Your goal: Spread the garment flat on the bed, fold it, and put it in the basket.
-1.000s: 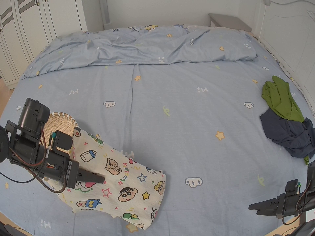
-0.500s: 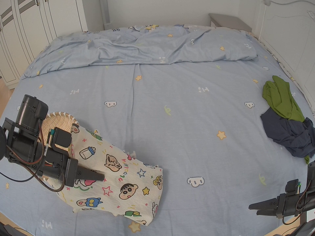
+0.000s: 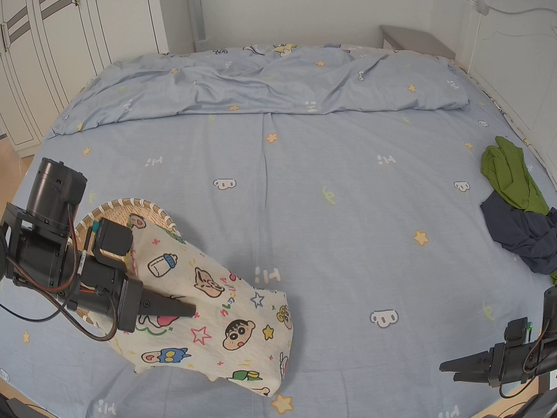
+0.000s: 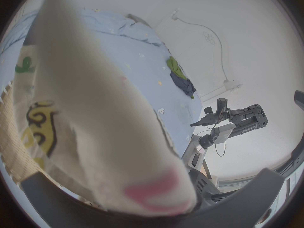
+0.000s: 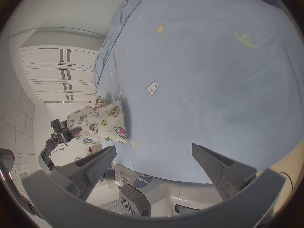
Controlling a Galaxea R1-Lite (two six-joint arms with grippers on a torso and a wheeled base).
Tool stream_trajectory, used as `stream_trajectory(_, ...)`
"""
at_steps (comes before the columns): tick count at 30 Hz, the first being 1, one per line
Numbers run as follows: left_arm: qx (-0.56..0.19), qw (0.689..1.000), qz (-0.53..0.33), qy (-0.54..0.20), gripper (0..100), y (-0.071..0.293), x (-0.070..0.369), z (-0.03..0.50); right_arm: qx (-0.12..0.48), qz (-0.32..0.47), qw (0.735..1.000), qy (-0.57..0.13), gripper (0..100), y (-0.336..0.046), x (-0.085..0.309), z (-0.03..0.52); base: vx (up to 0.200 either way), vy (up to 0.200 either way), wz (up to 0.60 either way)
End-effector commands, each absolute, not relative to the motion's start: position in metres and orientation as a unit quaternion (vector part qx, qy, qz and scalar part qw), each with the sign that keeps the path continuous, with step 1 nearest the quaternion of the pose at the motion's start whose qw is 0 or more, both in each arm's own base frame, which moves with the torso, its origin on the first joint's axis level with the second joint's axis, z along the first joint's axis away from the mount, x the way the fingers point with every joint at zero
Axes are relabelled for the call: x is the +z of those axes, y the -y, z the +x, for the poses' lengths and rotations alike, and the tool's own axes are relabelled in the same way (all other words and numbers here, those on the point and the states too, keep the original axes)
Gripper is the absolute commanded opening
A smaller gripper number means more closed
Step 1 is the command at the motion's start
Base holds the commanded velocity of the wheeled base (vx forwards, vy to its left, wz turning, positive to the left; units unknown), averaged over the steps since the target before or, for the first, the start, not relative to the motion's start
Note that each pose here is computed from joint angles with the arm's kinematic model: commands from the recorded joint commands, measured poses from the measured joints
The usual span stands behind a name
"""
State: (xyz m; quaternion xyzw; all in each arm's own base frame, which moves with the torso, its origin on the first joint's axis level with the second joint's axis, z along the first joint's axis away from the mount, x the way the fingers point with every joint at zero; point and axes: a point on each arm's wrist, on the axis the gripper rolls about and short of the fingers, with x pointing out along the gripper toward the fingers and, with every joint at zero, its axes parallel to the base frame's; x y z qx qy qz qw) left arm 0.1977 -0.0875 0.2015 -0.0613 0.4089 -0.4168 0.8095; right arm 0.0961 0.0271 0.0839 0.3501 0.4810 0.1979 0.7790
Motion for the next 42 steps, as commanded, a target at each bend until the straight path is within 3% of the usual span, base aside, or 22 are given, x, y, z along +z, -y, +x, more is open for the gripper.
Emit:
stream_trajectory(1, -0.428, 0.823, -0.054, -0.369, 0, 0.09, 0.223, 0.202, 0.199, 0.351, 0.78, -0.479, 100, -0.027, 0.085, 0.097, 0.0, 0.0, 0.0)
stream_trajectory(6, -0.424, 0.836, -0.048, -0.343, 0, 0.086, 0.232, 0.208, 0.197, 0.352, 0.781, -0.476, 100, -0.027, 0.086, 0.097, 0.0, 0.0, 0.0)
stream_trajectory(10, -0.397, 0.866, -0.051, -0.301, 0, 0.069, 0.243, 0.219, 0.198, 0.352, 0.782, -0.475, 100, -0.027, 0.086, 0.097, 0.0, 0.0, 0.0)
stream_trajectory(12, -0.354, 0.894, -0.062, -0.268, 0, 0.046, 0.253, 0.229, 0.198, 0.352, 0.781, -0.476, 100, -0.027, 0.086, 0.096, 0.0, 0.0, 0.0)
stream_trajectory(16, -0.297, 0.92, -0.077, -0.245, 0, 0.013, 0.262, 0.235, 0.197, 0.352, 0.779, -0.479, 100, -0.027, 0.085, 0.097, 0.0, 0.0, 0.0)
stream_trajectory(24, -0.214, 0.946, -0.101, -0.223, 0, -0.034, 0.27, 0.234, 0.2, 0.349, 0.781, -0.477, 100, -0.027, 0.085, 0.095, 0.0, 0.0, 0.0)
stream_trajectory(27, -0.207, 0.941, -0.112, -0.244, 0, -0.038, 0.259, 0.239, 0.202, 0.348, 0.781, -0.477, 100, -0.027, 0.085, 0.095, 0.0, 0.0, 0.0)
stream_trajectory(33, -0.184, 0.895, -0.18, -0.364, 0, -0.054, 0.185, 0.282, 0.201, 0.348, 0.782, -0.477, 100, -0.027, 0.085, 0.095, 0.0, 0.0, 0.0)
stream_trajectory(42, -0.151, 0.854, -0.233, -0.44, 0, -0.067, 0.135, 0.282, 0.203, 0.347, 0.781, -0.477, 100, -0.028, 0.085, 0.095, 0.0, 0.0, 0.0)
